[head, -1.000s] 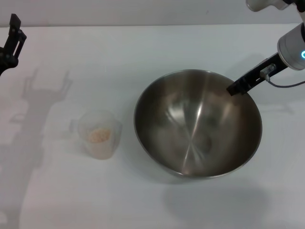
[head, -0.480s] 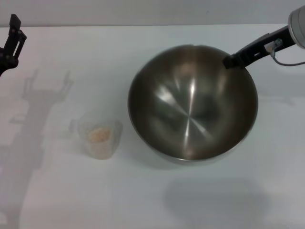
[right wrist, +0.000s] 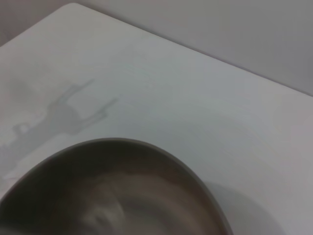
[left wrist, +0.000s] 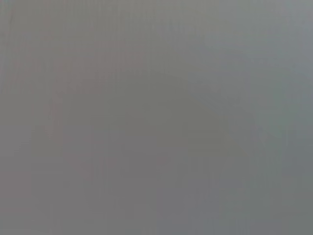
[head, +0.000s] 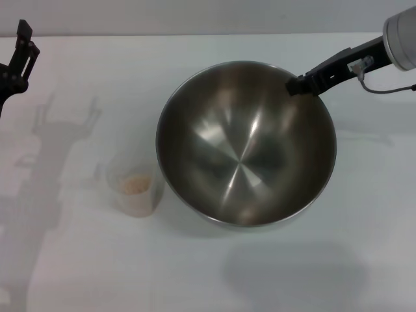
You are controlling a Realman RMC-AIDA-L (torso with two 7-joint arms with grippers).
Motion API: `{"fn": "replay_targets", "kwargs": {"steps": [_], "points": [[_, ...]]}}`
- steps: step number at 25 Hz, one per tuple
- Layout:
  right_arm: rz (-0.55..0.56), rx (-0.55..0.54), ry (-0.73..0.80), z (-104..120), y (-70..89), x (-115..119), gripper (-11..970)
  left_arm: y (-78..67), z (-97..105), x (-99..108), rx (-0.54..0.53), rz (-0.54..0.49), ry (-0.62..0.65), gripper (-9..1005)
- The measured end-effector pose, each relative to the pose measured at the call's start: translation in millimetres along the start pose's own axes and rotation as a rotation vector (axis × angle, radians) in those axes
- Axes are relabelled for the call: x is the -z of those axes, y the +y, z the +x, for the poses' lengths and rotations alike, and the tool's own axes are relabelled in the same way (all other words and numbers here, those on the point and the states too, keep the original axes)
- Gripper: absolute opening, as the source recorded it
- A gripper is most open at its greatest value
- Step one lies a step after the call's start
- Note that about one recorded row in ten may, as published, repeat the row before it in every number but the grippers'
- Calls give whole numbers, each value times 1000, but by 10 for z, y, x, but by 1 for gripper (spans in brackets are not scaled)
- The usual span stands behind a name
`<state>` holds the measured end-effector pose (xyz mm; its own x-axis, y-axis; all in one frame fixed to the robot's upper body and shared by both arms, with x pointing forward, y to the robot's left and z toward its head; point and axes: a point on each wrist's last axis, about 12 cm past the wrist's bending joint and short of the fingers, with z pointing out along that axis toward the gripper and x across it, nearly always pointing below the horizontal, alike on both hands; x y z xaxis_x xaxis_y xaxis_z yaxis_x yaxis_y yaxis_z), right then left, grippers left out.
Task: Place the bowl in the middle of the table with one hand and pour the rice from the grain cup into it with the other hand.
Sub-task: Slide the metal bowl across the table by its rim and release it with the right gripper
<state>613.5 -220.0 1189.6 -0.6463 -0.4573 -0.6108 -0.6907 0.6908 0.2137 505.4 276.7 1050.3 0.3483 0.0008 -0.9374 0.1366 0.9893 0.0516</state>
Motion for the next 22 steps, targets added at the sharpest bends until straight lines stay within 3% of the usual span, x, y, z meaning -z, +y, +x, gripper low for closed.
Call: {"fn": "replay_targets", "kwargs": {"steps": [10, 22], "points": [[-17, -25, -13, 49, -54, -188, 55, -9, -4, -28, 0, 4, -4, 847], [-77, -39, 28, 45, 7, -371, 68, 10, -2, -27, -5, -1, -1, 844]]}}
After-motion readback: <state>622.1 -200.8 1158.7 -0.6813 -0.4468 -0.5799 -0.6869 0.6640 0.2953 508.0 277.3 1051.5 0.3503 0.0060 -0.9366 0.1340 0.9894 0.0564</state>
